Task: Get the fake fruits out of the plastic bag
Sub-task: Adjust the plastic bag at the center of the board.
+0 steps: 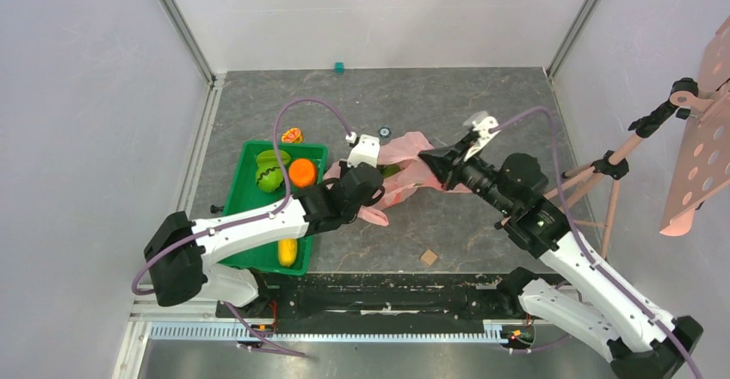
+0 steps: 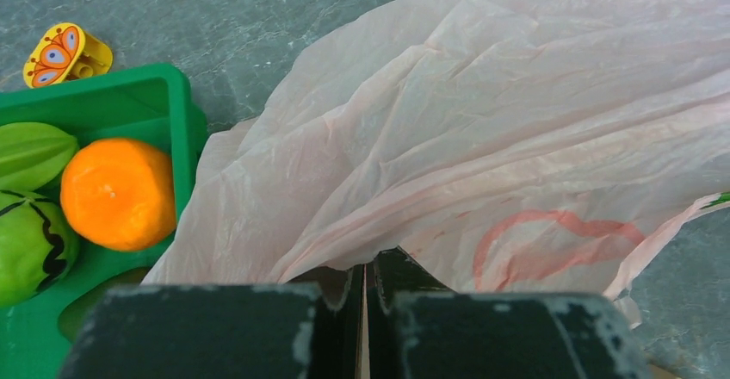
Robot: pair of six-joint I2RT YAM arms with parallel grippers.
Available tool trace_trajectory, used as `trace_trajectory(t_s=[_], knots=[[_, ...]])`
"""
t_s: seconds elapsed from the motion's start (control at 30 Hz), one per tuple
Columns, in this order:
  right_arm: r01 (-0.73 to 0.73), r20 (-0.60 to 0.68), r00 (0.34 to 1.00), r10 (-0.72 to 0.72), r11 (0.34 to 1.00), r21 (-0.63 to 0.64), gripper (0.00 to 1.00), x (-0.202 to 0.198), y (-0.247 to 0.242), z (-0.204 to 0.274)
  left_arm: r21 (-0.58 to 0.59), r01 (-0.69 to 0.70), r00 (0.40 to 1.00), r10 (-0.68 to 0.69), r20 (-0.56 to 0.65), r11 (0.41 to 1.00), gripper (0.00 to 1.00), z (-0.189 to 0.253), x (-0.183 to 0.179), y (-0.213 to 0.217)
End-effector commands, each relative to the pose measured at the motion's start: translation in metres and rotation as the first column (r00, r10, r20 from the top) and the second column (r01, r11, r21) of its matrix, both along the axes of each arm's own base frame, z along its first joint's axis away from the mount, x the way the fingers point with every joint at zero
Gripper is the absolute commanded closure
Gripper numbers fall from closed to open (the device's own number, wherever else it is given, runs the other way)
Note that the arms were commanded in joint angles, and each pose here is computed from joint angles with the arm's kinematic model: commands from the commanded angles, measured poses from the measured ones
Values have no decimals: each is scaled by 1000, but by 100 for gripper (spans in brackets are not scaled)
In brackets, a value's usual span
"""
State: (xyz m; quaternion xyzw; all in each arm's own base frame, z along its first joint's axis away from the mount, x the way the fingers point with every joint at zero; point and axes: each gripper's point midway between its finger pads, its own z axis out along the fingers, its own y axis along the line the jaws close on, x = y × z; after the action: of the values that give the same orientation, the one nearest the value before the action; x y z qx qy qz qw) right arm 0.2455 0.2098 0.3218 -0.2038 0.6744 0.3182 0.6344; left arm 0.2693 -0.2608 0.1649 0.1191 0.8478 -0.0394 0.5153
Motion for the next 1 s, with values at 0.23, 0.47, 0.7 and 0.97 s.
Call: trace_trajectory(t_s=[0.23,0.47,0.7,0.97], knots=[[-158,-102,984,146,979,-126,100,-12,84,-49,-72,11,1000,-10,9,997,98,6,13,-3],[-28,-177,984,-11,976,-215,100,26,92,-96,-96,13,1000,-14,-12,995,98,1,18,0],[115,-182,969,-170,954,-275,100,69,100,-130,-108,37,999,-41,-31,993,98,-7,17,-6],[139,-210,955,-209,943,-304,100,65,89,-194,-116,7,998,-14,-55,993,98,-25,21,4]])
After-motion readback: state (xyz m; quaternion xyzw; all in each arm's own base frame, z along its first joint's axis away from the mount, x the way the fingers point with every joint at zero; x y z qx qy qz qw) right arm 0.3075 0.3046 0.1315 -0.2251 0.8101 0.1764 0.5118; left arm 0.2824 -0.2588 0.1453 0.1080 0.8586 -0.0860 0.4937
